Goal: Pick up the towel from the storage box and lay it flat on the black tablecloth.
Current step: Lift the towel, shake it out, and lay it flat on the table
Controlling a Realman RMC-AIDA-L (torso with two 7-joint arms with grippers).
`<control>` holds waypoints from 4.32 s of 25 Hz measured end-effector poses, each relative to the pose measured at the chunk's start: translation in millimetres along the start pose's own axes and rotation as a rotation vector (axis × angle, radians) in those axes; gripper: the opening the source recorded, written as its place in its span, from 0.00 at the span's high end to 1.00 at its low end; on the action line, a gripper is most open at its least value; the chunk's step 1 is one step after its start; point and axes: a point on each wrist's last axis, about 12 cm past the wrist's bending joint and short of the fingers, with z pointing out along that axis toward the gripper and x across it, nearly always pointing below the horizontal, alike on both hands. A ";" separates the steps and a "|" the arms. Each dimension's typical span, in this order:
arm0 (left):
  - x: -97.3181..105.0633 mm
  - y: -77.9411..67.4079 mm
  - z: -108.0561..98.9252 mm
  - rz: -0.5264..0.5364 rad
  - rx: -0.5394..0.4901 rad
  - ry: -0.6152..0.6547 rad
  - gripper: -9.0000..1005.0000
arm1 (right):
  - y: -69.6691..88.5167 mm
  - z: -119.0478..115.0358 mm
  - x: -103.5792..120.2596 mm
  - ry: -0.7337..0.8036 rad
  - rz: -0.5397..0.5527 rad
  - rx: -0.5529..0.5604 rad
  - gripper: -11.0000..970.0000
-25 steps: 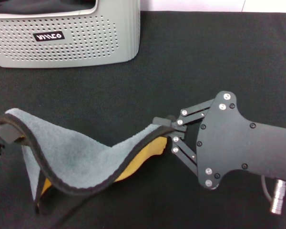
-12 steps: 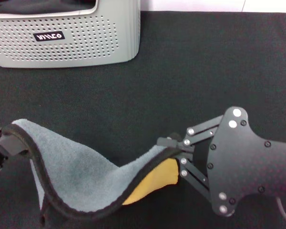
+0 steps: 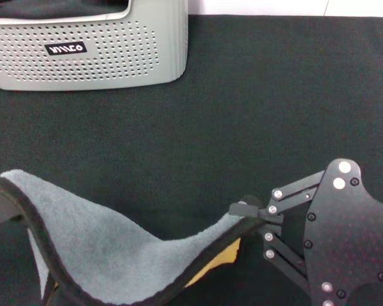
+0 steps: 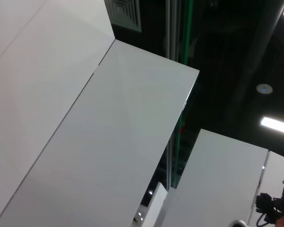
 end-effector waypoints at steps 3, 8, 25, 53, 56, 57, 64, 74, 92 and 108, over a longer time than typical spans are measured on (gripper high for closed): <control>2.2 0.9 1.1 -0.018 0.006 0.019 0.98 | 0.5 -2.7 -0.4 0.003 -0.001 -0.003 0.97; 6.9 1.1 2.7 -0.042 0.011 0.038 0.98 | 2.7 -9.3 -0.7 0.004 0.024 -0.018 0.97; 6.9 0.3 9.1 -0.115 0.054 0.098 0.98 | 12.6 -26.5 -12.0 -0.080 0.063 -0.096 0.97; 21.5 63.4 37.3 -0.149 0.015 0.124 0.98 | -0.2 -40.6 56.2 -0.016 0.197 0.055 0.97; 22.7 68.9 43.1 -0.138 0.014 0.121 0.98 | -6.0 -38.7 65.7 -0.004 0.202 0.077 0.97; 23.1 71.4 44.7 -0.135 0.005 0.119 0.98 | -8.0 -37.7 68.6 -0.002 0.206 0.082 0.97; 33.2 86.0 55.0 -0.106 -0.083 0.135 0.98 | -21.5 -26.9 96.0 0.011 0.224 0.095 0.97; 34.3 96.1 62.0 -0.046 -0.142 0.109 0.98 | -34.5 -21.9 115.8 0.048 0.203 0.165 0.97; 54.1 118.5 74.1 0.013 -0.328 0.126 0.98 | -61.4 -2.5 152.1 0.100 0.232 0.224 0.97; 64.7 138.3 78.1 0.100 -0.512 0.132 0.98 | -76.5 7.8 189.2 0.212 0.289 0.295 0.97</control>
